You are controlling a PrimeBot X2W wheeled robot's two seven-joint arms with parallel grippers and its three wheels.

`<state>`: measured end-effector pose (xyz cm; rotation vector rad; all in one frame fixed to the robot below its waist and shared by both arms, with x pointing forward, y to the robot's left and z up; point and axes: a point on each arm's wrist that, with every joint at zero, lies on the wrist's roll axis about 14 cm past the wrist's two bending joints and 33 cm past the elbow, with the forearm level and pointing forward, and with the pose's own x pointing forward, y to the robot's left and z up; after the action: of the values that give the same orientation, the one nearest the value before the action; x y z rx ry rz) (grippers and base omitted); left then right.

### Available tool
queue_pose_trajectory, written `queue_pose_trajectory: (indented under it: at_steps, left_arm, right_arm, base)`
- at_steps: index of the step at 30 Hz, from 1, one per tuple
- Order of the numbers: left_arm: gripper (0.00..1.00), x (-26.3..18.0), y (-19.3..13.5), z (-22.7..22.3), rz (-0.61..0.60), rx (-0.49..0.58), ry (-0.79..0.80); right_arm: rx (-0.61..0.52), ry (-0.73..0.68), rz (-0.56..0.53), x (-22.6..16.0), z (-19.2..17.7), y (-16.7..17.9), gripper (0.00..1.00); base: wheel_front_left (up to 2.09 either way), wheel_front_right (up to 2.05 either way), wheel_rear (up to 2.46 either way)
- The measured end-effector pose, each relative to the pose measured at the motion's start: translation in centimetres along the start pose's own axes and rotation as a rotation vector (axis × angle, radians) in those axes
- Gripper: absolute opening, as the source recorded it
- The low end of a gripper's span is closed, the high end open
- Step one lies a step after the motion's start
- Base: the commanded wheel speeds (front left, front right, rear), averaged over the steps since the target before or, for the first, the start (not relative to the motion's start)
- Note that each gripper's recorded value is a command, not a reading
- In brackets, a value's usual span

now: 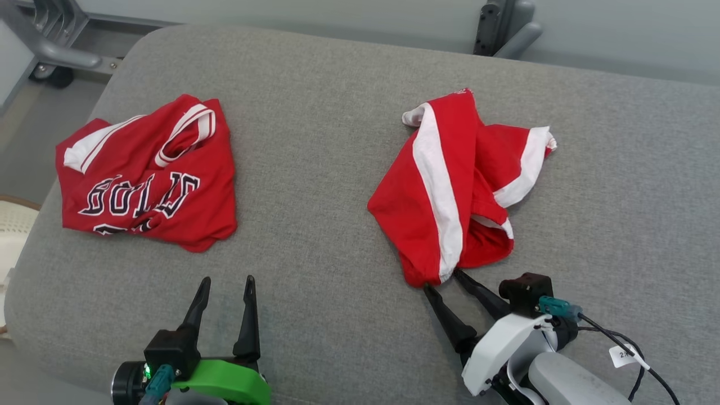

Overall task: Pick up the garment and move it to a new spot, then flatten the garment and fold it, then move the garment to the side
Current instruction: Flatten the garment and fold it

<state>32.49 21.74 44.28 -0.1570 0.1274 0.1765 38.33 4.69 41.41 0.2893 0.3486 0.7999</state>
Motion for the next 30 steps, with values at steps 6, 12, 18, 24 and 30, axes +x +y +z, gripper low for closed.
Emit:
queue_pose_trajectory:
  at_steps: [6,12,18,24,30]
  left_arm:
    - [1.00,0.7,0.0,-0.3,0.010,0.002,0.015]
    - [1.00,1.4,0.0,-0.5,0.016,0.007,0.026]
    - [1.00,1.8,-0.5,-0.9,0.002,0.001,0.036]
    - [1.00,2.3,-2.2,-1.2,-0.058,-0.012,0.044]
    - [1.00,2.7,-4.5,-1.1,-0.133,-0.023,0.039]
  right_arm:
    - [0.034,0.017,0.024,1.7,-0.6,-0.2,1.00]
    - [0.056,-0.012,0.035,2.8,0.2,-0.4,0.00]
    - [0.037,-0.072,-0.021,1.7,1.9,-2.5,0.00]
    - [-0.082,-0.147,-0.129,-1.0,5.2,-6.8,0.00]
    - [-0.296,-0.213,-0.256,-4.8,10.3,-11.6,0.00]
  base:
    - [0.00,0.00,0.00]
    - [0.00,0.00,0.00]
    - [0.00,0.00,0.00]
    - [0.00,0.00,0.00]
    - [0.00,0.00,0.00]
